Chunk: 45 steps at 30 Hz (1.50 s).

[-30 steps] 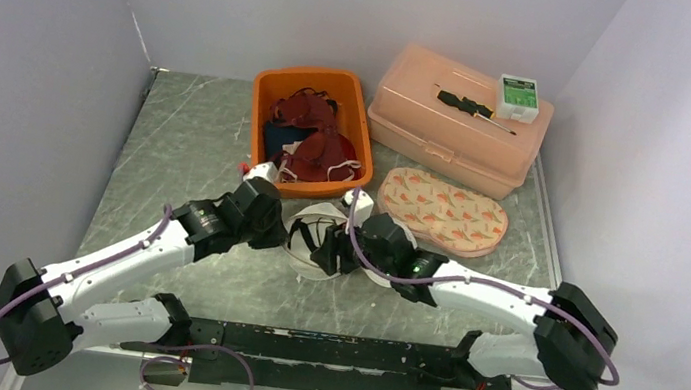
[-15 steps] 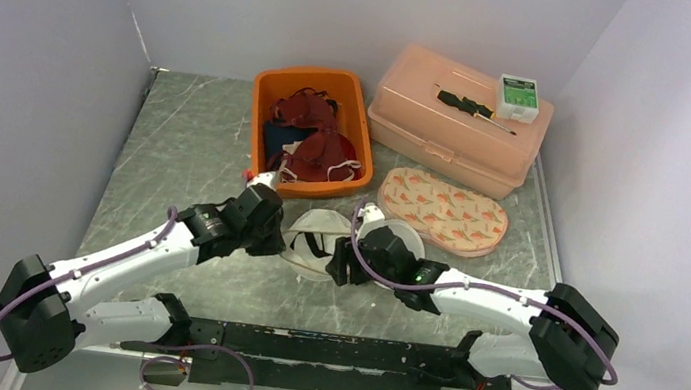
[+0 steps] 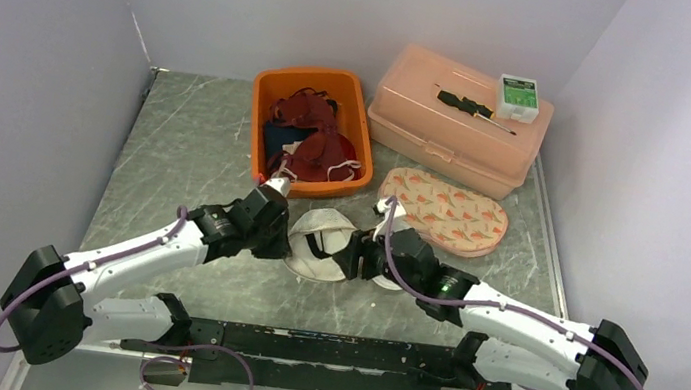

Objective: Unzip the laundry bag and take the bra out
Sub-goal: Open the laundry bag at the center of the board, then pick up the bra from the laundry bag.

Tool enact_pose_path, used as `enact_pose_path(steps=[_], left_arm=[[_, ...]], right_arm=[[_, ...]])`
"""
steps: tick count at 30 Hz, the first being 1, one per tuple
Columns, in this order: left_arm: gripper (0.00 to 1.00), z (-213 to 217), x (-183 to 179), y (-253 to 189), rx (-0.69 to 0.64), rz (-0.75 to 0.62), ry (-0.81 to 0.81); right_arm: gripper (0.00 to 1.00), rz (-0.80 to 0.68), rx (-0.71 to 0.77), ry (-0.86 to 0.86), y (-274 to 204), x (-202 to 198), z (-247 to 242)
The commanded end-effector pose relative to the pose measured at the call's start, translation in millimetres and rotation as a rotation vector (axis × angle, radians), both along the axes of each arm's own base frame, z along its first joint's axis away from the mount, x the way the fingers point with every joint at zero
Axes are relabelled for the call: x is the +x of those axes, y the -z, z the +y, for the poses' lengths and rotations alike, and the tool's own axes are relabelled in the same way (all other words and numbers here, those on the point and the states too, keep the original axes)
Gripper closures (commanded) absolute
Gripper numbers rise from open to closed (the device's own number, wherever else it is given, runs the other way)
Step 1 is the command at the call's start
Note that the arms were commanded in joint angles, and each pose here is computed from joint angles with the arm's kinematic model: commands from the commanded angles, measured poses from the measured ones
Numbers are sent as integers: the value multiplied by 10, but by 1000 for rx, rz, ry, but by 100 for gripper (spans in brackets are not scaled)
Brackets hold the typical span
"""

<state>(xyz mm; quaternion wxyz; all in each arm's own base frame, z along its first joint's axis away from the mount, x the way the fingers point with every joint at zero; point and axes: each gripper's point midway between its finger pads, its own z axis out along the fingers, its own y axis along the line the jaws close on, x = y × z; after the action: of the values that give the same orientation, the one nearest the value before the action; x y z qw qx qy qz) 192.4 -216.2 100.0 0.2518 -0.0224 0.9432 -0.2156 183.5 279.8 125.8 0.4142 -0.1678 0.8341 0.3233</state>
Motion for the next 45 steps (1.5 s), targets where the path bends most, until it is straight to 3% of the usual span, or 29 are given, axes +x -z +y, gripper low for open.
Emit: enact_pose_path(steps=[1,6,13,18,25,29,33,36,40,45], left_arm=[[97,-18,1,34,35,-15,37],[97,132,-80,155,116,24,-7],[97,327,-165,214,168,37,-69],[97,452,-175,241,226,43,-99],[97,486,-185,371,261,68,-113],[97,510,-157,398,284,60,-117],[97,489,-99,297,272,23,-110],[97,409,-61,180,215,-17,-93],[97,293,-30,90,130,-58,-78],[97,245,-48,124,113,-38,-72]], right_arm=[[39,-117,70,-2,-428,178,170],[46,-92,82,-160,-402,80,552],[62,-29,-45,-289,45,-94,821],[69,6,-126,-344,309,-281,820],[71,64,-182,-329,589,-430,615],[67,-14,-122,-278,274,-344,556],[47,-160,-56,-134,-209,-112,372],[40,-246,-47,-17,-444,72,172],[36,-242,-80,62,-384,324,0],[34,-162,-89,75,-141,507,-13]])
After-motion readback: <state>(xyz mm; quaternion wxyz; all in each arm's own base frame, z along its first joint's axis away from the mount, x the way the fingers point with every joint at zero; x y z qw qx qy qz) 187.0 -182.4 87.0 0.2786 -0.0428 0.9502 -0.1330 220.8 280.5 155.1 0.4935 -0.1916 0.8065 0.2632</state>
